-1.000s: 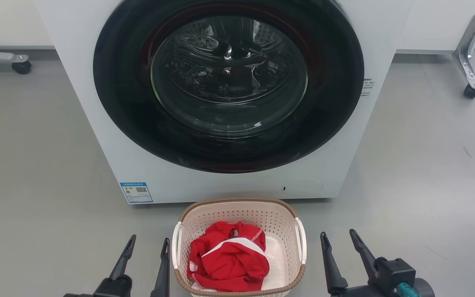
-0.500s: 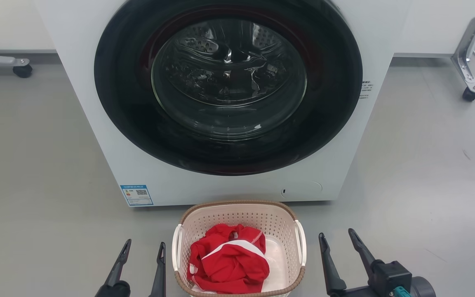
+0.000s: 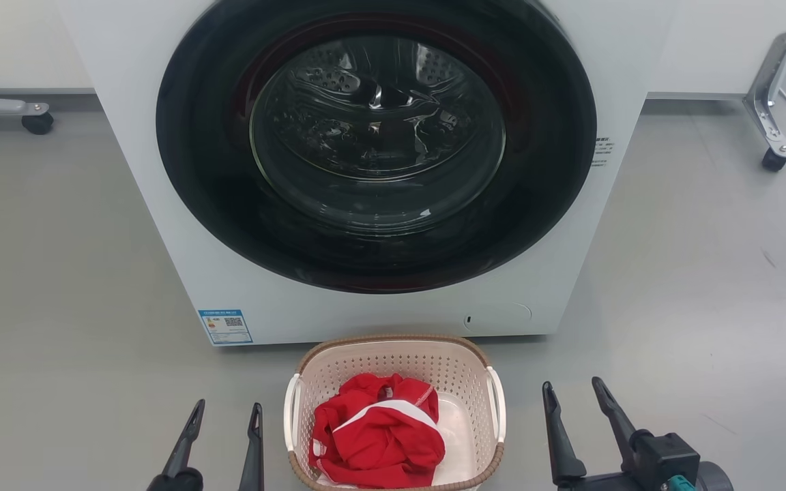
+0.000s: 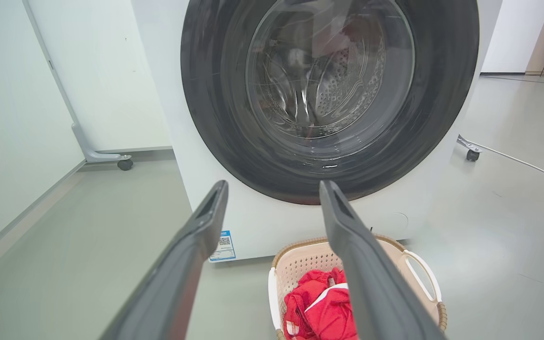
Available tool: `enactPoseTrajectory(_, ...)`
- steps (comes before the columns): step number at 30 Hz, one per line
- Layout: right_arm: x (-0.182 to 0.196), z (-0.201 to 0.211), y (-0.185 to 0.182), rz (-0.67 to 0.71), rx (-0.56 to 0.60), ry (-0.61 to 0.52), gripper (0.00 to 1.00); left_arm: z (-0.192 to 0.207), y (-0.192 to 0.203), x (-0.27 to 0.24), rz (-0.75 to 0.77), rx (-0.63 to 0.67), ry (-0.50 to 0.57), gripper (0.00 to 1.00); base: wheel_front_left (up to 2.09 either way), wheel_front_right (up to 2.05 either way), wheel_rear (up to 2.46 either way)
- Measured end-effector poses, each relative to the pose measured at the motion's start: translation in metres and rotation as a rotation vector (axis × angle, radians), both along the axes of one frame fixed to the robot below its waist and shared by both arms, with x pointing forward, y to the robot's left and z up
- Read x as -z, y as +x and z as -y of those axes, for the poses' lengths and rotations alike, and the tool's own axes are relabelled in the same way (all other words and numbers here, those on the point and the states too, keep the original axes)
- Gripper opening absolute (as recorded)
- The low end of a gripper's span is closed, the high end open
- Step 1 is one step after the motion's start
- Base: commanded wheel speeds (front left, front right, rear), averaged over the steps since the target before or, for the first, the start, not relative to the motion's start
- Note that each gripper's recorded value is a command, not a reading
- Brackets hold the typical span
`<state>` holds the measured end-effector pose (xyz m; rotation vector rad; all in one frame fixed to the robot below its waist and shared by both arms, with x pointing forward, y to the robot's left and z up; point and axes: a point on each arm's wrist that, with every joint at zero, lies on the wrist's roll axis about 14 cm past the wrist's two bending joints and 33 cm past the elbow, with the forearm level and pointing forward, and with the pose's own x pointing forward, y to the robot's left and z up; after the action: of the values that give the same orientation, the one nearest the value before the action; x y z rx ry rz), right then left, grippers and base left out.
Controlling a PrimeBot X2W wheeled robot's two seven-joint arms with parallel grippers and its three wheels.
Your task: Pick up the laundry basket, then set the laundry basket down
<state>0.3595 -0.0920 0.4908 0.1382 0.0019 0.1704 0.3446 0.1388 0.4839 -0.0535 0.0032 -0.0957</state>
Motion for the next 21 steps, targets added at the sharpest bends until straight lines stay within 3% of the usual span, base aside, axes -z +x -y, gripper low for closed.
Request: enactPoseTrajectory(21,-0.013,0.006,0.004,0.038,0.022,0.016,1.0,-0.004,0.005,-0.015,0.045,-0.017,-0.012,1.0,0.0,0.0,0.0)
